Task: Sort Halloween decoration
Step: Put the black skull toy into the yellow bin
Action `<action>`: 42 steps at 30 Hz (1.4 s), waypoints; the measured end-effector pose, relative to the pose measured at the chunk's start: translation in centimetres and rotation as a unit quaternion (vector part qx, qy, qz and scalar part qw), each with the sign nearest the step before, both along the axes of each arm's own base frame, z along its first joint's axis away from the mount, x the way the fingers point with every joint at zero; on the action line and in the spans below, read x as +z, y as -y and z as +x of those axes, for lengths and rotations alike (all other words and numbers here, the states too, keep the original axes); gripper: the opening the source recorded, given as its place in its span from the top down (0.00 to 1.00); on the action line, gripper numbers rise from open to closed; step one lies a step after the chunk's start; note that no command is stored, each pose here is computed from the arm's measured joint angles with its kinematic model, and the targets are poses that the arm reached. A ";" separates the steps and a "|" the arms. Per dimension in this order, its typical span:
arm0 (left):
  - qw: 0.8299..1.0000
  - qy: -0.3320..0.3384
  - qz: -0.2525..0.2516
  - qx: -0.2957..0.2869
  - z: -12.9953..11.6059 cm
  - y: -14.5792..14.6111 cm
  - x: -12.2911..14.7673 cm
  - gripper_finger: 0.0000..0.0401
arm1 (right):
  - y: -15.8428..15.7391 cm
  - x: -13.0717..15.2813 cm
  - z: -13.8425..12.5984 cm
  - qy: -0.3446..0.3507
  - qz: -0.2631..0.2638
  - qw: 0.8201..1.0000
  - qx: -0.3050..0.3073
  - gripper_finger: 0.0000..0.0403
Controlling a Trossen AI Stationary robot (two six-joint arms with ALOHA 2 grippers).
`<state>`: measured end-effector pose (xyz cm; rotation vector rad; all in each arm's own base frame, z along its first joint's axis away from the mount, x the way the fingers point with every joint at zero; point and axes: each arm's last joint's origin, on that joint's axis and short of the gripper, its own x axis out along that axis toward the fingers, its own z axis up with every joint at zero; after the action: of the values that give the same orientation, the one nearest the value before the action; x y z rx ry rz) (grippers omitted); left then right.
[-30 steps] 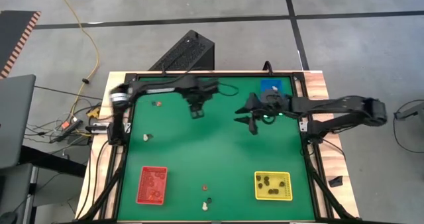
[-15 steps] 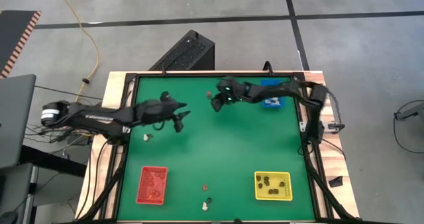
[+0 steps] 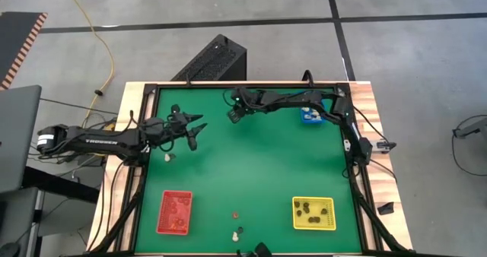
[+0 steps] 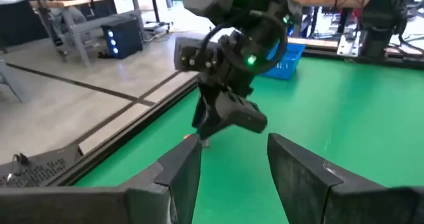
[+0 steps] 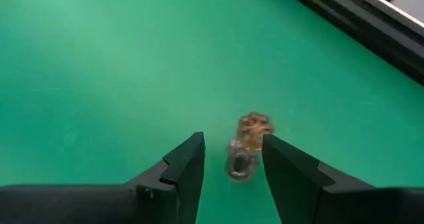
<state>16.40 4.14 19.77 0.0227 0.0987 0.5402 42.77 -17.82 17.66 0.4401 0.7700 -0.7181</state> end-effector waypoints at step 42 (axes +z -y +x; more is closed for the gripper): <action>0.880 -0.303 -0.363 0.057 -2.1 1.4 -1.2 0.59 | -9.2 12.4 -7.1 -0.064 -0.036 0.958 0.278 0.59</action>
<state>14.29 2.77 18.61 -0.5558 0.9188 0.5706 35.69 -8.65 30.03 0.0961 0.9326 -0.2454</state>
